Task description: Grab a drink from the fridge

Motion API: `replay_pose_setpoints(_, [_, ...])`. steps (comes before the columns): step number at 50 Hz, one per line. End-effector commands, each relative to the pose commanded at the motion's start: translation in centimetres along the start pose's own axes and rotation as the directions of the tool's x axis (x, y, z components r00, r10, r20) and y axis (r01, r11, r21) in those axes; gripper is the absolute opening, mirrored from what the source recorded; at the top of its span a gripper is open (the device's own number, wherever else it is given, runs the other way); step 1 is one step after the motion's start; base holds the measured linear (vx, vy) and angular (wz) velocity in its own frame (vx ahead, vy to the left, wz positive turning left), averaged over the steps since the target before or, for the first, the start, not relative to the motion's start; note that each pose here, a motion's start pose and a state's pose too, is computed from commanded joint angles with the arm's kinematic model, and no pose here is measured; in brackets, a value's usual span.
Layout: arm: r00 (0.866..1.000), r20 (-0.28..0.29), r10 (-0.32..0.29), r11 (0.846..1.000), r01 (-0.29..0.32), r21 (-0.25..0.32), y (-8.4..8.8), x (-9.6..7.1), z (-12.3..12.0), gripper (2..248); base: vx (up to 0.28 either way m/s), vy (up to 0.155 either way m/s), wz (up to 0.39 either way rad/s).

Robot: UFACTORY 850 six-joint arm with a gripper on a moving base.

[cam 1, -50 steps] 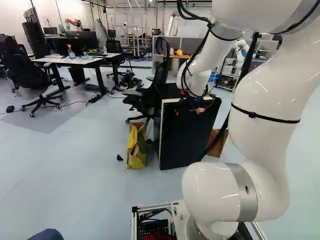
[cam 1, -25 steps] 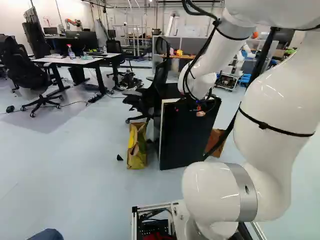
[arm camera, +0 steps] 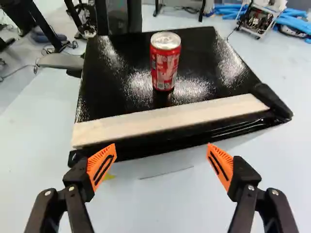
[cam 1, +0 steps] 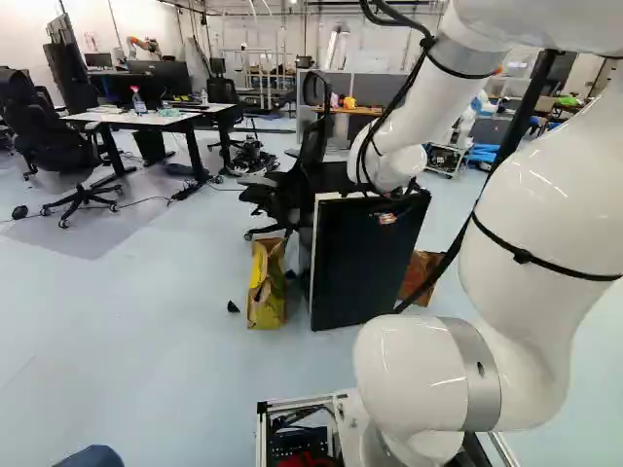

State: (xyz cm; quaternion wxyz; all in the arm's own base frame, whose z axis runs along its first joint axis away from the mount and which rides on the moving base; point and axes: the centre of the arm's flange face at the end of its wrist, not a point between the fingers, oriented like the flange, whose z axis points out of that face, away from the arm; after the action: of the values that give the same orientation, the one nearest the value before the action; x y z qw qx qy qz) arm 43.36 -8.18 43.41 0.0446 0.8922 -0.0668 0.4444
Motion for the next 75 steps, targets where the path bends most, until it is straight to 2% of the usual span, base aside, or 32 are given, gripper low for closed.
replay_pose_setpoints(16, [0.989, -0.145, 0.000, 1.000, 0.000, 0.001, 0.0, 0.9, 0.6, 247, 0.000, 0.000, 0.000])
replay_pose_setpoints(32, [0.974, -0.228, 0.000, 1.000, 0.000, 0.003, -0.1, 1.2, 2.2, 247, 0.000, 0.000, 0.000])
replay_pose_setpoints(42, [0.958, -0.286, 0.000, 1.000, 0.001, 0.005, -0.2, 1.5, 3.3, 247, 0.000, 0.000, 0.000])
replay_pose_setpoints(56, [0.930, -0.367, 0.001, 1.000, 0.002, 0.008, -0.3, 1.8, 4.6, 247, 0.000, 0.000, 0.000])
replay_pose_setpoints(60, [0.927, -0.375, 0.001, 1.000, 0.002, 0.009, -0.3, 1.8, 5.1, 247, 0.000, 0.000, 0.000])
replay_pose_setpoints(75, [0.938, -0.347, 0.002, 1.000, 0.001, 0.009, -0.3, 1.1, 6.9, 247, 0.000, 0.000, 0.000])
